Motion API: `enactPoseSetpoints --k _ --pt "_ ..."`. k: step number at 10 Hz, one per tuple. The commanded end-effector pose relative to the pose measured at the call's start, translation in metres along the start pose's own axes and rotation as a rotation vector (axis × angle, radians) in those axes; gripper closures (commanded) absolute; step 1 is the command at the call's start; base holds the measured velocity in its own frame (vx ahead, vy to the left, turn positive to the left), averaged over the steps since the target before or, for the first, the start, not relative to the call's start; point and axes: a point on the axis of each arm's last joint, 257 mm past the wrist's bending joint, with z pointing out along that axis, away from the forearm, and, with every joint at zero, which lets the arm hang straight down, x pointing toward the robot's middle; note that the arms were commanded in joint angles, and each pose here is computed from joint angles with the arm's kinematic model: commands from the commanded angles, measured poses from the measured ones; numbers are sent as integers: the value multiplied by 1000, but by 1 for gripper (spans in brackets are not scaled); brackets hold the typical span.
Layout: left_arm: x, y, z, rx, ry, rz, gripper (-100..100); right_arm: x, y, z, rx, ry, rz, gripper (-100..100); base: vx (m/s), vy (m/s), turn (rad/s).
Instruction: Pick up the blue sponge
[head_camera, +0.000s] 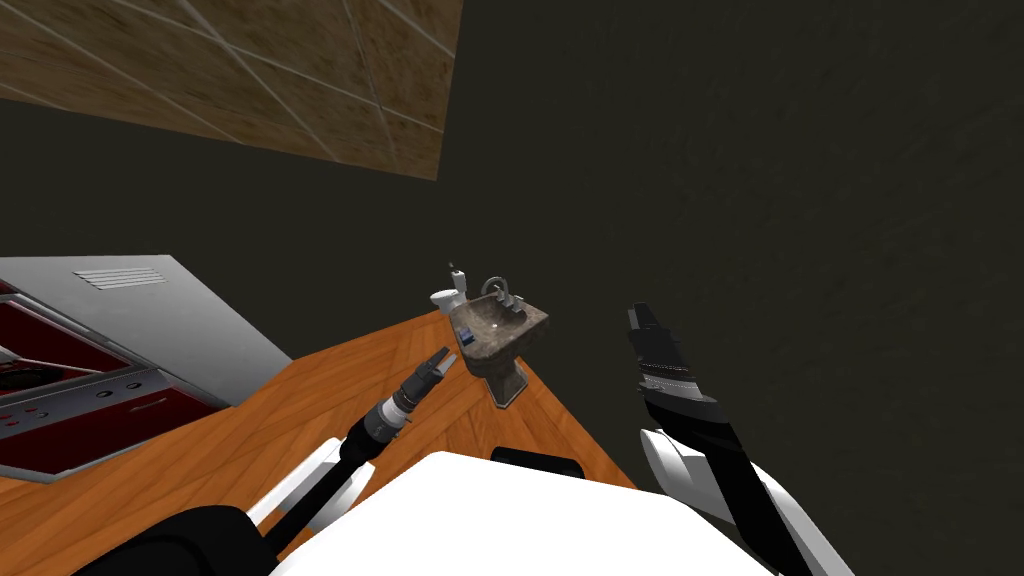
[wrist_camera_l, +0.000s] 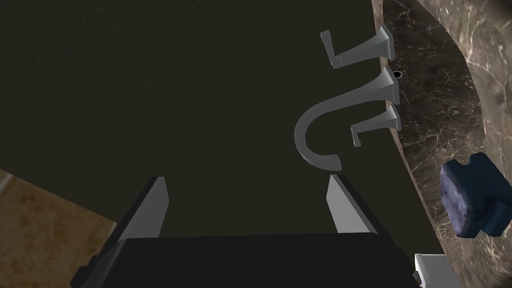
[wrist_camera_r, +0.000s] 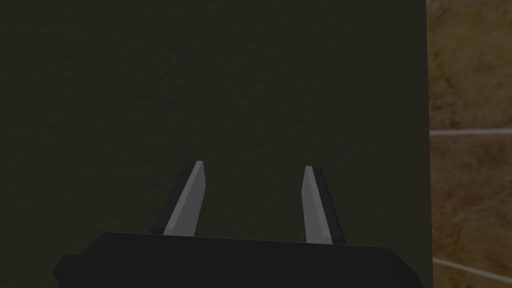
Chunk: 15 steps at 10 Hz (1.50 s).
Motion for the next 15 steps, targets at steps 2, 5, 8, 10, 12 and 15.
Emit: enactPoseSetpoints --k 2,5,8,10,12,15 --pt "1 13 -12 -60 55 -22 -100 0 0 0 0 0 0 0 13 -9 -20" --pt "2 24 -24 -119 114 -51 -100 0 0 0 0 0 0 0 14 -12 -30" --pt "4 36 -37 -190 190 -86 -100 0 0 0 0 0 0 0 19 -17 -43" --pt "2 47 -50 -250 224 -104 -100 0 0 0 0 0 0 0 14 -10 -28" --pt "3 47 -49 -261 242 -139 -100 0 0 0 0 0 0 0 14 -10 -13" --pt "1 58 -63 -334 292 -170 -100 0 0 0 0 0 0 0 14 -11 -30"
